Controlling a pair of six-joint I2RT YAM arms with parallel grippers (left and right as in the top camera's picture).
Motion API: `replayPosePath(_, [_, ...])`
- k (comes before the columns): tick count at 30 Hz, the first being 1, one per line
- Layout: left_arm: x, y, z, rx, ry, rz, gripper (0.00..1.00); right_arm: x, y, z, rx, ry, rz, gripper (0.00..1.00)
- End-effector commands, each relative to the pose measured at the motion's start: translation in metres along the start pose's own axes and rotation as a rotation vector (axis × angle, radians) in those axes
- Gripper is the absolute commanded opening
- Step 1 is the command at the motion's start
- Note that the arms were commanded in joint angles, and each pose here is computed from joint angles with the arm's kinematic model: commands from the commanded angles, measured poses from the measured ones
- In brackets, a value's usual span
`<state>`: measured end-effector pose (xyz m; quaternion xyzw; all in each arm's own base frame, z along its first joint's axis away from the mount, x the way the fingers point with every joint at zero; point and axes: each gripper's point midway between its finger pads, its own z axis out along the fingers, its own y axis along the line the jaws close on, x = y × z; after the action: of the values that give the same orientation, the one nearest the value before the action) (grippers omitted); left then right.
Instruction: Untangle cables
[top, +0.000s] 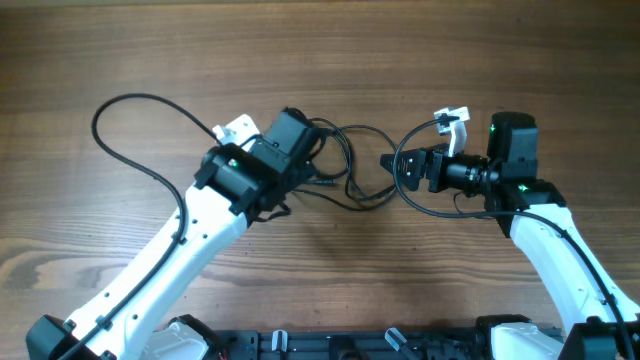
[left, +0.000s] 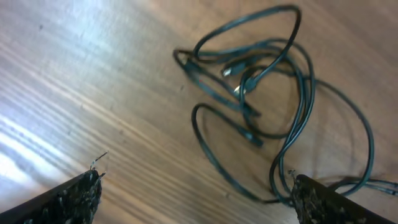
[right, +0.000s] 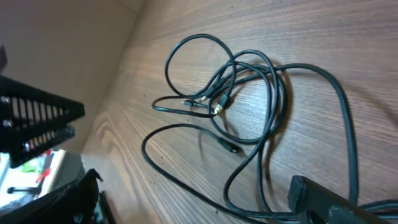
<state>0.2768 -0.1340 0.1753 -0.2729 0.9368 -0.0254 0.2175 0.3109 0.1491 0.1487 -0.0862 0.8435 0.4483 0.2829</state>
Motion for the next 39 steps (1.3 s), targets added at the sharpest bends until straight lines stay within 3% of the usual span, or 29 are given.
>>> replayPosePath(1, [-0.017, 0.010, 0.000, -0.017, -0.038, 0.050, 1.00, -0.006, -0.014, 0.001, 0.068, -0.022, -0.040, 1.00])
replayPosePath(9, [-0.057, 0.041, 0.011, -0.075, -0.066, -0.031, 1.00, -0.046, -0.004, 0.008, 0.210, -0.072, -0.251, 1.00])
replayPosePath(13, [-0.061, 0.043, 0.012, -0.073, -0.074, -0.047, 1.00, -0.052, 0.000, 0.029, 0.266, -0.003, -0.337, 1.00])
replayPosePath(16, [-0.061, 0.043, 0.012, -0.073, -0.074, -0.047, 1.00, -0.038, -0.025, 0.049, 0.346, 0.124, -0.330, 1.00])
replayPosePath(24, [-0.057, 0.040, 0.012, -0.057, -0.053, -0.050, 1.00, 0.009, -0.070, 0.077, 0.347, 0.297, -0.216, 0.98])
replayPosePath(26, [-0.059, 0.038, 0.012, -0.051, -0.057, -0.052, 1.00, 0.011, -0.072, 0.079, 0.346, 0.308, -0.226, 0.93])
replayPosePath(30, [-0.059, 0.037, 0.012, -0.046, -0.058, -0.053, 1.00, 0.019, -0.073, 0.077, 0.344, 0.335, -0.219, 0.71])
replayPosePath(39, [-0.044, 0.046, 0.012, -0.077, 0.011, 0.013, 1.00, 0.019, -0.088, 0.071, 0.430, 0.344, -0.234, 0.79])
